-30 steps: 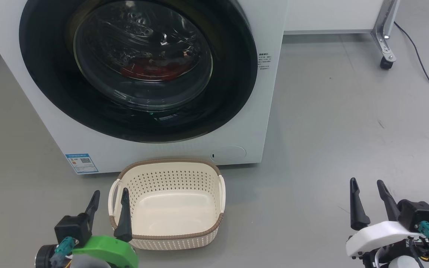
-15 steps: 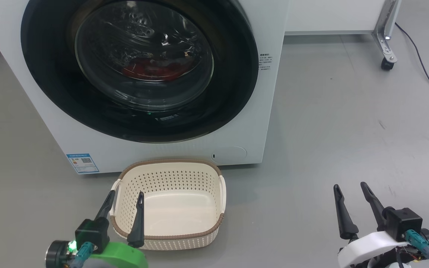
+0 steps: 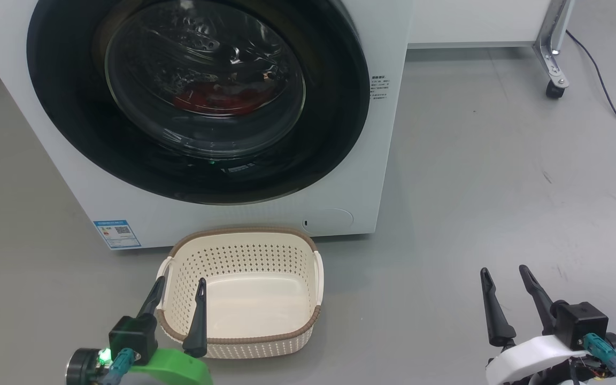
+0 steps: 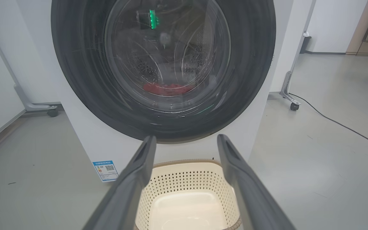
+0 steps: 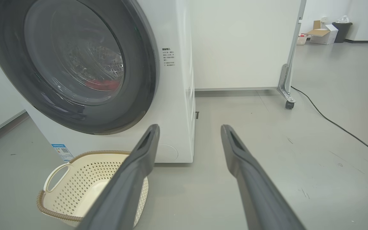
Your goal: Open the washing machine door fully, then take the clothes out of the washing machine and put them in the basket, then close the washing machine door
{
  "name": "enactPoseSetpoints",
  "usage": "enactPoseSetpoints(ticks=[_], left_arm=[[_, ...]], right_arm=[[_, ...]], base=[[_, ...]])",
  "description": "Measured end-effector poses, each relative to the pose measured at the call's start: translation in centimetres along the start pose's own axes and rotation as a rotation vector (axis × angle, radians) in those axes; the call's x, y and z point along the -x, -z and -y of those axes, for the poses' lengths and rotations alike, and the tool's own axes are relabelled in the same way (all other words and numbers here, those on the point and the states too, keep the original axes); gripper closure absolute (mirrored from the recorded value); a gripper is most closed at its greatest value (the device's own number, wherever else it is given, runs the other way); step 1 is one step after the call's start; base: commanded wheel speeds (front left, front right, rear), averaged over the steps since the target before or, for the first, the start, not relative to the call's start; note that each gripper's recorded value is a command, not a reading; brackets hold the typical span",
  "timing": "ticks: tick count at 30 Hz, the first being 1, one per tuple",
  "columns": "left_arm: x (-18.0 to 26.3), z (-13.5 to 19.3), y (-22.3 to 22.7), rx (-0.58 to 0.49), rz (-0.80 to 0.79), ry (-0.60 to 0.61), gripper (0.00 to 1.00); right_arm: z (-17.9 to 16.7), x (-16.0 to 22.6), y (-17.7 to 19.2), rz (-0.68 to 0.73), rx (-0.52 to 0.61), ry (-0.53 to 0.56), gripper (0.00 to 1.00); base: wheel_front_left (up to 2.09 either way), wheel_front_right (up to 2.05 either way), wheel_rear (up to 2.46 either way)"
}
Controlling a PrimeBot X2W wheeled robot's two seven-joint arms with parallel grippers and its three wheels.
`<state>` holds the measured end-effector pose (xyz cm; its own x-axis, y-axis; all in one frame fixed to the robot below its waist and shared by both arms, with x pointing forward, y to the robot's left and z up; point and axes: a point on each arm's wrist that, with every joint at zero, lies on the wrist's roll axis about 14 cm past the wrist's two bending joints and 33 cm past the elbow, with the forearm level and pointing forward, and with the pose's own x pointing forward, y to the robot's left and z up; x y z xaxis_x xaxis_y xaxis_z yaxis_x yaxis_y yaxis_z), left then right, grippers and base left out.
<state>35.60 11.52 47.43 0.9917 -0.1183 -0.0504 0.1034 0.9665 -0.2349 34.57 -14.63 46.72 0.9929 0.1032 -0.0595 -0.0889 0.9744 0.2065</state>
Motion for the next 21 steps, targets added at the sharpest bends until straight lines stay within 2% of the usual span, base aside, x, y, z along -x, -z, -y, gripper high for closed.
enactPoseSetpoints(ticks=[13,14,15,16,21], left_arm=[[-0.02,-0.01,0.28,0.002,-0.008,-0.004,0.0],[-0.02,-0.02,0.31,0.002,-0.009,-0.005,0.0],[-0.01,-0.02,0.32,0.002,-0.009,-0.005,0.0],[0.0,-0.03,0.34,0.001,-0.01,-0.005,0.0],[0.05,-0.04,0.34,-0.005,-0.009,-0.006,0.0]], right_arm=[[0.16,0.06,-0.01,0.002,0.003,0.002,0.0],[0.11,0.06,0.0,0.001,0.001,0.0,0.29],[0.08,0.06,0.02,0.001,0.0,0.0,0.51],[0.0,0.07,0.06,0.0,-0.003,-0.004,1.0],[-0.08,0.09,0.23,-0.004,-0.007,-0.006,1.0]], base=[[0.0,0.0,0.0],[0.0,0.0,0.0],[0.0,0.0,0.0],[0.0,0.0,0.0],[0.0,0.0,0.0]])
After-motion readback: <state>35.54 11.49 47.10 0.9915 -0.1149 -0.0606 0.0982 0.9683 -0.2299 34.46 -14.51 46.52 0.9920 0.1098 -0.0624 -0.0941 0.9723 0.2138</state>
